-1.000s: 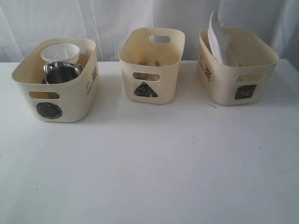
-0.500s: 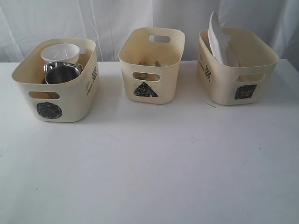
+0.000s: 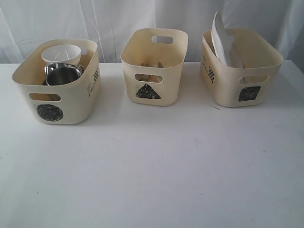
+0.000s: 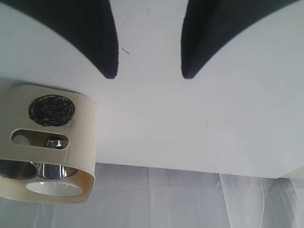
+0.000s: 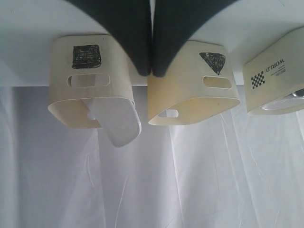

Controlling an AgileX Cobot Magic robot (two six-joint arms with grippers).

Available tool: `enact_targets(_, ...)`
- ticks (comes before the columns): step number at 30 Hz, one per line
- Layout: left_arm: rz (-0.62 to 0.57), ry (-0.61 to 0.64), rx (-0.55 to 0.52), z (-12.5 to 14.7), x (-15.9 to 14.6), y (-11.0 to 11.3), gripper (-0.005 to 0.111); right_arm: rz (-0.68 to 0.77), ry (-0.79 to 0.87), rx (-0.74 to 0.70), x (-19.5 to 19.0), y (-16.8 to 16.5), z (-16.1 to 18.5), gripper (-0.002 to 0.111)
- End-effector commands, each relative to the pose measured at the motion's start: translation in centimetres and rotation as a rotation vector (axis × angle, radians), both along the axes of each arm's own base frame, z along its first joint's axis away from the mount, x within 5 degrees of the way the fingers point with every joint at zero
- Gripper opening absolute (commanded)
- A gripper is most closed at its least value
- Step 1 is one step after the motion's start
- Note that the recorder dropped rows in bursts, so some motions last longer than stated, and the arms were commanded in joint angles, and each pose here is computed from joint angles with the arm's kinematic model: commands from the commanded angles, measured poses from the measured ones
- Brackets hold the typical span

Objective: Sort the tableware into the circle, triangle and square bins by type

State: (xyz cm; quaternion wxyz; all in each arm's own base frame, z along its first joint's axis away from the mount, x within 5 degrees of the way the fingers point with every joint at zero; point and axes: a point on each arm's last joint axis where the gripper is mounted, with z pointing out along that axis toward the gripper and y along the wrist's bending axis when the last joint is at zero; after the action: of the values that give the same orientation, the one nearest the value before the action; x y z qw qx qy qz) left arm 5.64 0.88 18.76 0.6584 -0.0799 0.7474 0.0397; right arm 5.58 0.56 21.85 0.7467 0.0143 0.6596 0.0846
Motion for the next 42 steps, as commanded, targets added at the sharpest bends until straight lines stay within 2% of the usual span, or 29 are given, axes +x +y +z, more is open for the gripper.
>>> enact_targets(1, 0.002, -0.003, -0.006, -0.1, 0.0, 0.0, 0.047, -0.003, -0.014, -0.010, 0.0, 0.0, 0.0, 0.000)
enact_targets(9, 0.002, -0.003, -0.006, -0.1, 0.0, 0.0, 0.047, -0.006, -0.007, -0.015, 0.0, 0.0, -0.1, 0.000)
enact_targets(14, 0.002, -0.003, -0.006, -0.1, 0.0, 0.0, 0.047, -0.026, -0.014, -0.149, 0.0, 0.0, -0.1, 0.000)
enact_targets(18, 0.002, -0.003, -0.006, -0.1, 0.0, 0.0, 0.047, -0.052, 0.117, -0.222, 0.1, -0.3, -1.4, 0.000)
enact_targets(20, 0.002, -0.003, -0.006, -0.1, 0.0, 0.0, 0.047, -0.047, 0.128, -0.239, 0.1, -0.3, -1.5, 0.000)
enact_targets(42, 0.002, -0.003, -0.006, -0.1, 0.0, 0.0, 0.047, -0.035, 0.138, -0.186, 0.1, -0.2, -1.5, 0.000)
